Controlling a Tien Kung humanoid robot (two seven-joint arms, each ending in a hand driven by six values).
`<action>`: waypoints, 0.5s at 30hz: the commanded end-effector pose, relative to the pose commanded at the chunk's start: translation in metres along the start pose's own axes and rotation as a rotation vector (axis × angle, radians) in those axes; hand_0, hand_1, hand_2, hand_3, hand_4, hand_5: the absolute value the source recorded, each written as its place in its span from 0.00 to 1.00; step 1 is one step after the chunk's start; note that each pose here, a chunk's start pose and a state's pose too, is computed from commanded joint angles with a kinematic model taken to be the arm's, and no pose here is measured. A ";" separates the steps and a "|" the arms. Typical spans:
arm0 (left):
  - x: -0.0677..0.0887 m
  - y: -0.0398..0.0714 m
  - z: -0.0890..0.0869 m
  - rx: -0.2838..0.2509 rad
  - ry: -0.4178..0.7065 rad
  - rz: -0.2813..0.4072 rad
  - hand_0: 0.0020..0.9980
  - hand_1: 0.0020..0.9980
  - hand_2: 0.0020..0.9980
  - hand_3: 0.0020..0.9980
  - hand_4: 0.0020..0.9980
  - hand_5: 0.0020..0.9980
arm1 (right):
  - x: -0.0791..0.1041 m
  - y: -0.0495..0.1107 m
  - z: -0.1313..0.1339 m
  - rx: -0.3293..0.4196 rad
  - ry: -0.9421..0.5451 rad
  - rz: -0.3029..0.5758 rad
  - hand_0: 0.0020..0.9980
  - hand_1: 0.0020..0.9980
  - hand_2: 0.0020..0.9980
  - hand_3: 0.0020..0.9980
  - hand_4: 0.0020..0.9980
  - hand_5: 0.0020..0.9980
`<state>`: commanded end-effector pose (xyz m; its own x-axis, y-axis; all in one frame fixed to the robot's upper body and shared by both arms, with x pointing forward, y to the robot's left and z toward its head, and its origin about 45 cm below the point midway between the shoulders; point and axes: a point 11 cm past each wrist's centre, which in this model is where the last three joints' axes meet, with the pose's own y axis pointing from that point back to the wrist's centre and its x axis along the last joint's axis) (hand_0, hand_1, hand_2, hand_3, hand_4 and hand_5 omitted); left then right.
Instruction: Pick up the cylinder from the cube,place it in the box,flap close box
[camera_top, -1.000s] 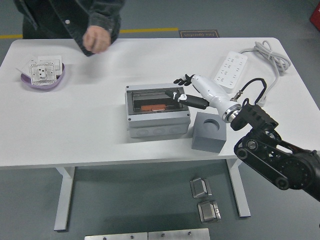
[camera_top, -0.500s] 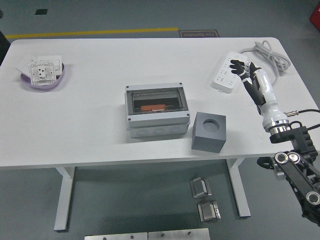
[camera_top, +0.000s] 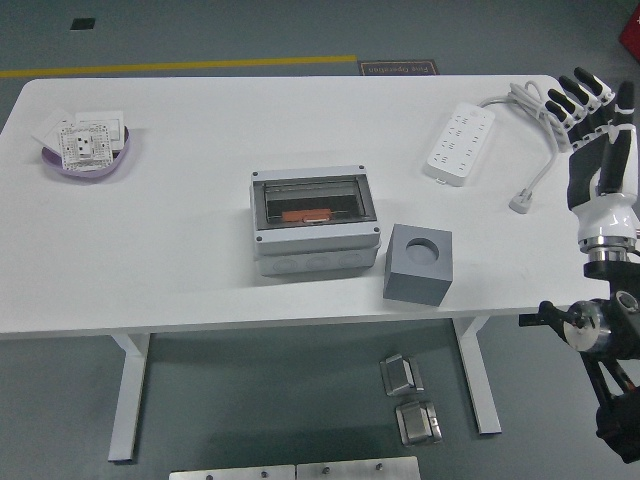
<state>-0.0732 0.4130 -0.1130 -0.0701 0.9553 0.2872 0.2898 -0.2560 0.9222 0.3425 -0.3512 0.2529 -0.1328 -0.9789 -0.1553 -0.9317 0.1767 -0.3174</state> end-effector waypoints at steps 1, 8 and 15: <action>0.000 0.000 0.000 0.000 0.000 -0.001 0.72 0.73 0.71 0.86 0.56 0.11 | 0.001 0.000 0.001 -0.008 0.012 0.001 0.75 0.72 0.73 0.74 0.93 0.76; -0.001 0.000 0.000 -0.001 -0.002 -0.001 0.72 0.73 0.71 0.86 0.56 0.12 | 0.000 -0.003 -0.001 -0.043 0.147 -0.014 0.79 0.77 0.80 0.81 0.96 0.67; 0.000 0.000 0.003 -0.010 -0.002 0.001 0.72 0.73 0.71 0.86 0.56 0.12 | 0.005 -0.003 -0.005 -0.037 0.236 -0.011 0.83 0.82 0.84 0.91 0.97 0.41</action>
<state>-0.0705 0.4133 -0.1133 -0.0683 0.9554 0.2873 0.2807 -0.2580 0.9245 0.3429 -0.3570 0.2579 -0.1939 -0.9783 0.0728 -0.9447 0.1662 -0.2826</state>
